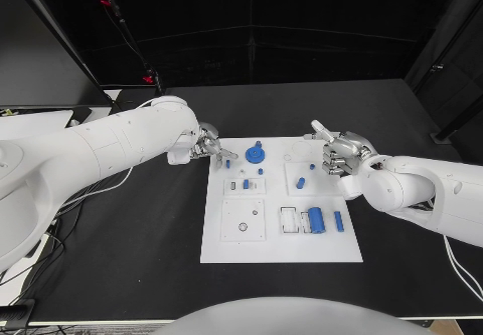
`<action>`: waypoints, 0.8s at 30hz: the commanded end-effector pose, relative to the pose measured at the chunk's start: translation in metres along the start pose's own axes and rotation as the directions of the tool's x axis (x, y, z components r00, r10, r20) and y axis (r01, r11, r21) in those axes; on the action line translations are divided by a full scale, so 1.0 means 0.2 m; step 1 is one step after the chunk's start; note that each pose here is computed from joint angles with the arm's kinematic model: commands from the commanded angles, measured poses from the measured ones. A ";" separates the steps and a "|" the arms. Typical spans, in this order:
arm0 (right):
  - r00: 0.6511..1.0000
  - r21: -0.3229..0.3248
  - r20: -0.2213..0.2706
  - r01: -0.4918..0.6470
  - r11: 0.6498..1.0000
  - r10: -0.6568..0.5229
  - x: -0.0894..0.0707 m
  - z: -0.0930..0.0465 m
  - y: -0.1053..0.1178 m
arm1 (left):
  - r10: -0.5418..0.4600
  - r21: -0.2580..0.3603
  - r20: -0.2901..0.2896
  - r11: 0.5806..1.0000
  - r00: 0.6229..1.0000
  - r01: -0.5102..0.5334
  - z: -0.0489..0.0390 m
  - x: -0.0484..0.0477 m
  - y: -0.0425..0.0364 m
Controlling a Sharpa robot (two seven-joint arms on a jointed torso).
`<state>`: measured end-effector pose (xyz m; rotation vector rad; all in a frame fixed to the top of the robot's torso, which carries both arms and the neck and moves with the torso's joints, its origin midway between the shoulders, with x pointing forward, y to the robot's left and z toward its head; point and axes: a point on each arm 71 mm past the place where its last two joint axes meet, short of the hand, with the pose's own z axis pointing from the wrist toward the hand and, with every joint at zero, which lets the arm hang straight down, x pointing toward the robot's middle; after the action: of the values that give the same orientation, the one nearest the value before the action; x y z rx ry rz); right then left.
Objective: Assemble the parts on the task board
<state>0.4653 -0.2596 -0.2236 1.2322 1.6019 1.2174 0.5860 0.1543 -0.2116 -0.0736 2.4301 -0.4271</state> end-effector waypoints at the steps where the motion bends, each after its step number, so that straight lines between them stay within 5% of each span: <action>1: 1.000 -0.006 -0.008 -0.001 1.000 0.001 0.01 0.00 0.01 | 0.011 -0.004 -0.021 1.000 1.000 -0.011 0.002 0.008 -0.004; 24: 1.000 -0.006 -0.008 0.000 1.000 0.000 0.01 0.00 0.01 | 0.008 -0.007 -0.024 1.000 1.000 -0.008 0.032 0.033 -0.019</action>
<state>0.4659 -0.2587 -0.2238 1.2318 1.6030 1.2176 0.5848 0.1488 -0.2195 -0.0709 2.4481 -0.4219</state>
